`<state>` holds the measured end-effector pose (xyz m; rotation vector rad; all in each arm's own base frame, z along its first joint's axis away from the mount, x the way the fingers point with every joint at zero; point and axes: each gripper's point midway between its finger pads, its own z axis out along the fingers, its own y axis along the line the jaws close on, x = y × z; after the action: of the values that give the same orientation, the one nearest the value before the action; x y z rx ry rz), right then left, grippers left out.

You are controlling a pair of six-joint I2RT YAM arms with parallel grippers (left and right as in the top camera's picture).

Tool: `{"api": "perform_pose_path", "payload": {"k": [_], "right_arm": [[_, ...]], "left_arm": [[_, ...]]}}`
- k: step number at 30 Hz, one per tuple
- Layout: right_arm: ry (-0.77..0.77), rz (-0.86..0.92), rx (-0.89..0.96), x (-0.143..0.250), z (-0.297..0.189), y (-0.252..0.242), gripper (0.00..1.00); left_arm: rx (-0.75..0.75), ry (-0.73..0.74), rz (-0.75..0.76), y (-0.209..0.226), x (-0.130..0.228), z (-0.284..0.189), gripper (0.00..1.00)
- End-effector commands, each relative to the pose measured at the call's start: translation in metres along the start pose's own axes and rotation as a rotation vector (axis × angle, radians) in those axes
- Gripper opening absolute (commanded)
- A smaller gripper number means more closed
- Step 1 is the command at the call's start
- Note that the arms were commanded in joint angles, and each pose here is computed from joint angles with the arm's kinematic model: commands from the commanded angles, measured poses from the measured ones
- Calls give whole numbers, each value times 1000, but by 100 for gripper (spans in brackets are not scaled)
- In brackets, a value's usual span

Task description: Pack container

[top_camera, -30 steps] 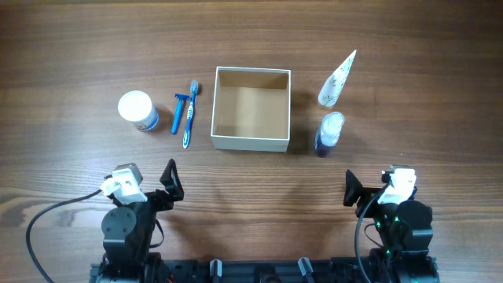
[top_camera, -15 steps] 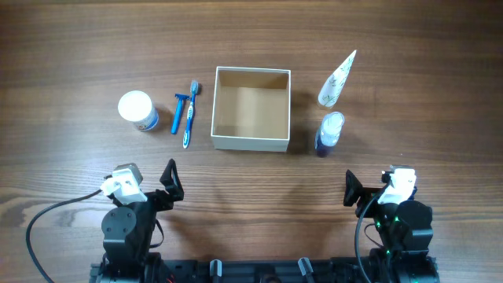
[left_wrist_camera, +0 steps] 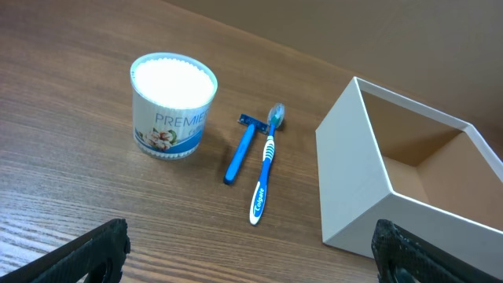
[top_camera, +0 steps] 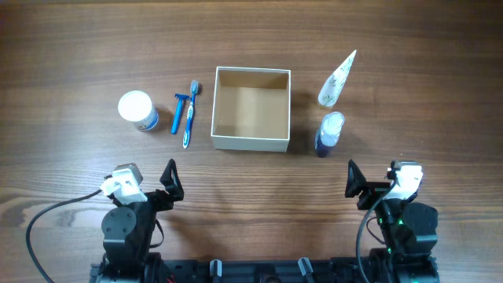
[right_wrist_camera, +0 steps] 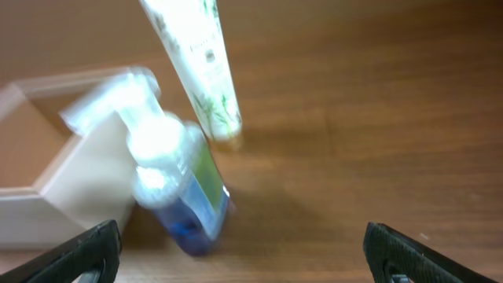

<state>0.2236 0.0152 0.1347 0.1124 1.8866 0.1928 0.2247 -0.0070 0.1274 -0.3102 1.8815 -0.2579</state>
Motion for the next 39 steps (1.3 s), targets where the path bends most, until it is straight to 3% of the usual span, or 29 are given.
{"api": "perform_pose_path", "payload": {"k": [1, 2, 4, 8, 13, 18, 24, 27, 30, 32, 35, 39], "right_arm": [[-14, 338, -68, -7, -1, 12, 100], [-25, 515, -60, -10, -1, 10, 100], [-48, 607, -93, -18, -2, 14, 100], [-162, 358, -355, -67, -24, 60, 100], [-190, 213, -342, -132, -59, 74, 100], [-23, 156, -222, -177, -52, 72, 100], [305, 90, -131, -219, 2, 75, 100], [427, 138, -146, -231, 31, 84, 100], [519, 211, -298, -231, 58, 111, 100], [538, 245, -316, -228, 81, 114, 91], [574, 368, -81, -208, 116, 83, 91], [615, 399, 133, -175, 146, 70, 91]], "left_arm": [[1, -3, -7, 1, 1, 1, 100], [1, -3, -7, 1, 1, 1, 100], [1, -3, -7, 1, 1, 1, 100], [1, -3, -7, 1, 1, 1, 100], [1, -3, -7, 1, 1, 1, 100], [1, -3, -7, 1, 1, 1, 100], [1, -3, -7, 1, 1, 1, 100], [1, -3, -7, 1, 1, 1, 100], [1, -3, -7, 1, 1, 1, 100], [1, -3, -7, 1, 1, 1, 100], [1, -3, -7, 1, 1, 1, 100], [1, -2, -7, 1, 1, 1, 100]]}}
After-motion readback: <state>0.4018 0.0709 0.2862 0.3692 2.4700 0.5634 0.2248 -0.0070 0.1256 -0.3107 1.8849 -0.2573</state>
